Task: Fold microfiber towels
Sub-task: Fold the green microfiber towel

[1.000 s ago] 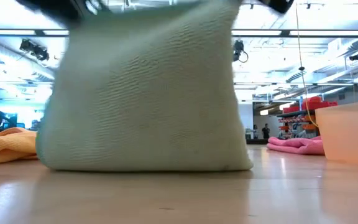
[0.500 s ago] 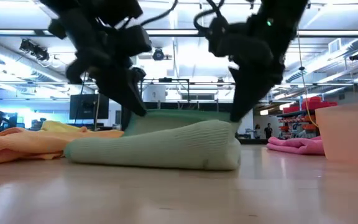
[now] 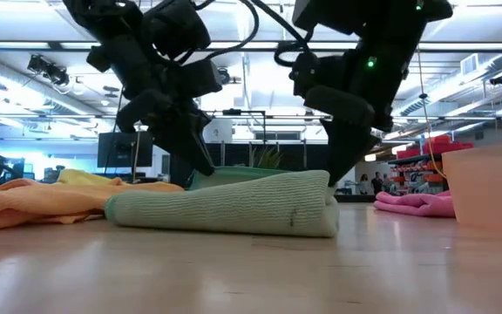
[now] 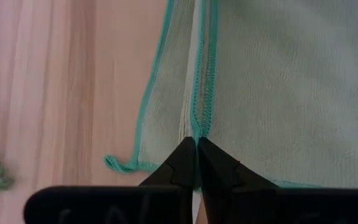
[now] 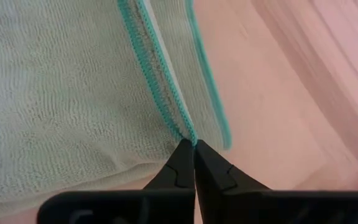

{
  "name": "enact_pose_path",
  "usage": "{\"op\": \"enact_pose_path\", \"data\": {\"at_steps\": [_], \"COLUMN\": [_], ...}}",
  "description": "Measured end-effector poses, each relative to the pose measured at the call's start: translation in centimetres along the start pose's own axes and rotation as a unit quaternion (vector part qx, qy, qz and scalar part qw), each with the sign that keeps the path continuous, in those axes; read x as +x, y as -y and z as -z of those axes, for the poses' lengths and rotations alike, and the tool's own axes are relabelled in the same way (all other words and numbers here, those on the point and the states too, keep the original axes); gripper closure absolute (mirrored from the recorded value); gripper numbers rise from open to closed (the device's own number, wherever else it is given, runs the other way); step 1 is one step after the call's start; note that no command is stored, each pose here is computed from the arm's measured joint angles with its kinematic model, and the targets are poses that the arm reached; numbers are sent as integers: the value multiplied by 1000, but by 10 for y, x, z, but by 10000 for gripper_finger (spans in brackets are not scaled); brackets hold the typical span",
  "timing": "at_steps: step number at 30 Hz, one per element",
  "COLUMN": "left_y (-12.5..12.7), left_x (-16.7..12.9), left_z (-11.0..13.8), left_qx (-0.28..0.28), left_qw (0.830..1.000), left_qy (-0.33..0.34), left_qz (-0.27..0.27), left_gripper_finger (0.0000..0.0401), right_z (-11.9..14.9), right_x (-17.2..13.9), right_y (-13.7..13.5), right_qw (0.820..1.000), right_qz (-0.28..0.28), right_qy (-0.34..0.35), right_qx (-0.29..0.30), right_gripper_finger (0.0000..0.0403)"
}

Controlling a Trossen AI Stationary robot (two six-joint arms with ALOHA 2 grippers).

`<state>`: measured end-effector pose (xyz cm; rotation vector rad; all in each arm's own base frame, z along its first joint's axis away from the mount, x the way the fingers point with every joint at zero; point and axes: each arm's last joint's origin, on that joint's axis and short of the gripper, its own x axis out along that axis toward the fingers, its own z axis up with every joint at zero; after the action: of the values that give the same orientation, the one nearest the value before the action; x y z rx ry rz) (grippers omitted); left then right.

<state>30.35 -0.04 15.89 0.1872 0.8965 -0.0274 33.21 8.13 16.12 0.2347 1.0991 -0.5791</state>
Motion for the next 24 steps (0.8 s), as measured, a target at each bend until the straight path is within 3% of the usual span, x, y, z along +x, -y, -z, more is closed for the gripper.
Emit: {"op": "enact_pose_path", "data": {"at_steps": [7, 18, 22, 24], "left_y": [0, -9, -14, -13], "left_x": [0, -17, -34, -37], "left_z": [1, -4, -9, -10], "left_qx": [16, 14, -4, -10], "left_qw": [1000, 999, 999, 999], "left_qy": [-2, 17, 42, 47], "left_qz": [-1, -25, -32, -11], "left_gripper_finger": [372, 271, 247, 243], "right_z": [-4, -6, -12, -15], "right_x": [2, 2, -17, -30], "right_y": [4, 10, 18, 22], "right_qw": [1000, 999, 999, 998], "right_qz": [2, 16, 18, 18], "right_qy": [0, -5, 3, 25], "right_qx": [5, 28, 36, 59], "right_gripper_finger": [363, 292, 259, 251]}}
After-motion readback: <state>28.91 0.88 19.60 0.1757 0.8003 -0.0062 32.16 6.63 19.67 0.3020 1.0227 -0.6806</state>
